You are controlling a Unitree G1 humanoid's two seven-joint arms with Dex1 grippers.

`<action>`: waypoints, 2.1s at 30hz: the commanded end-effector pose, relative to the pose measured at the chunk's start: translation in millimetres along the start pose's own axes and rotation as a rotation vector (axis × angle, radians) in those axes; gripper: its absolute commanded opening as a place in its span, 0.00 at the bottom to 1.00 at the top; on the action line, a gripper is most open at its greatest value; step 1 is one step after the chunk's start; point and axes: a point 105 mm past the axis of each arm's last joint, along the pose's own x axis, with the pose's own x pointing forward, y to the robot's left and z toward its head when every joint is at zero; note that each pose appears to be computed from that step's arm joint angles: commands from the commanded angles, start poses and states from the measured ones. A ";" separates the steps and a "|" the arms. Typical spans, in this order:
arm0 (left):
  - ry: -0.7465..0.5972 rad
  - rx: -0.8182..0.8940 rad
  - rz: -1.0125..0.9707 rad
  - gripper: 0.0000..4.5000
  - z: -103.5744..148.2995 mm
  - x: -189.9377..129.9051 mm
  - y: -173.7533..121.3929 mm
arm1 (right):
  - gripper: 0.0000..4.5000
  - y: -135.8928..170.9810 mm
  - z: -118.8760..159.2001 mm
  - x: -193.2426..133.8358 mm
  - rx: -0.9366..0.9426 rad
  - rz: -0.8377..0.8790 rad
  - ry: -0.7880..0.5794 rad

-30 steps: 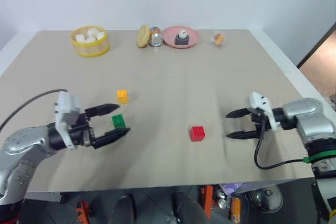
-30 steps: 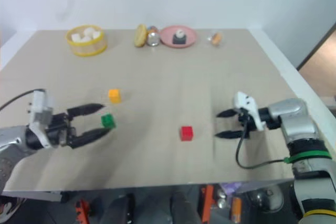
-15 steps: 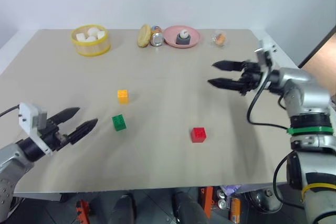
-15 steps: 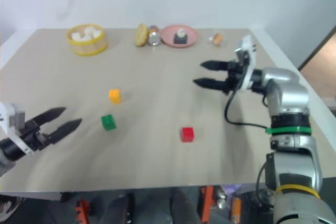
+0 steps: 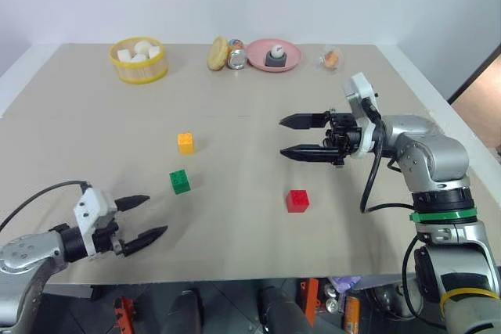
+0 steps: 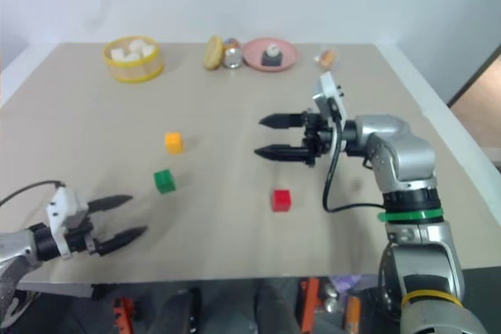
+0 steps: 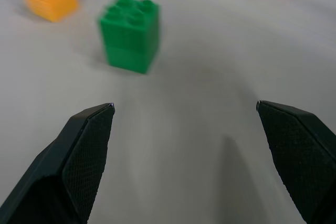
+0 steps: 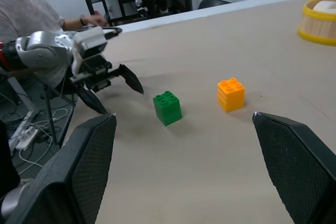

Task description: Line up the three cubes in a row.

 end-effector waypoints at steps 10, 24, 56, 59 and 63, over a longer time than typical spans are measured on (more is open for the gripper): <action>-0.057 0.059 -0.003 1.00 20.9 21.3 34.3 | 0.95 24.5 13.5 1.4 -0.056 0.040 -0.025; -0.056 0.068 -0.095 1.00 9.3 59.8 44.0 | 0.95 30.9 23.3 0.5 -0.081 0.013 -0.058; -0.126 0.244 -0.425 0.29 43.1 100.2 -0.4 | 0.96 30.9 8.9 -17.3 -0.093 -0.002 0.036; -0.169 0.274 -0.520 0.29 59.4 113.2 -23.1 | 0.96 38.7 -7.7 -35.7 -0.078 -0.010 0.117; -0.207 0.281 -0.614 0.29 73.2 129.3 -46.3 | 0.96 45.1 -18.2 -59.1 -0.045 -0.059 0.163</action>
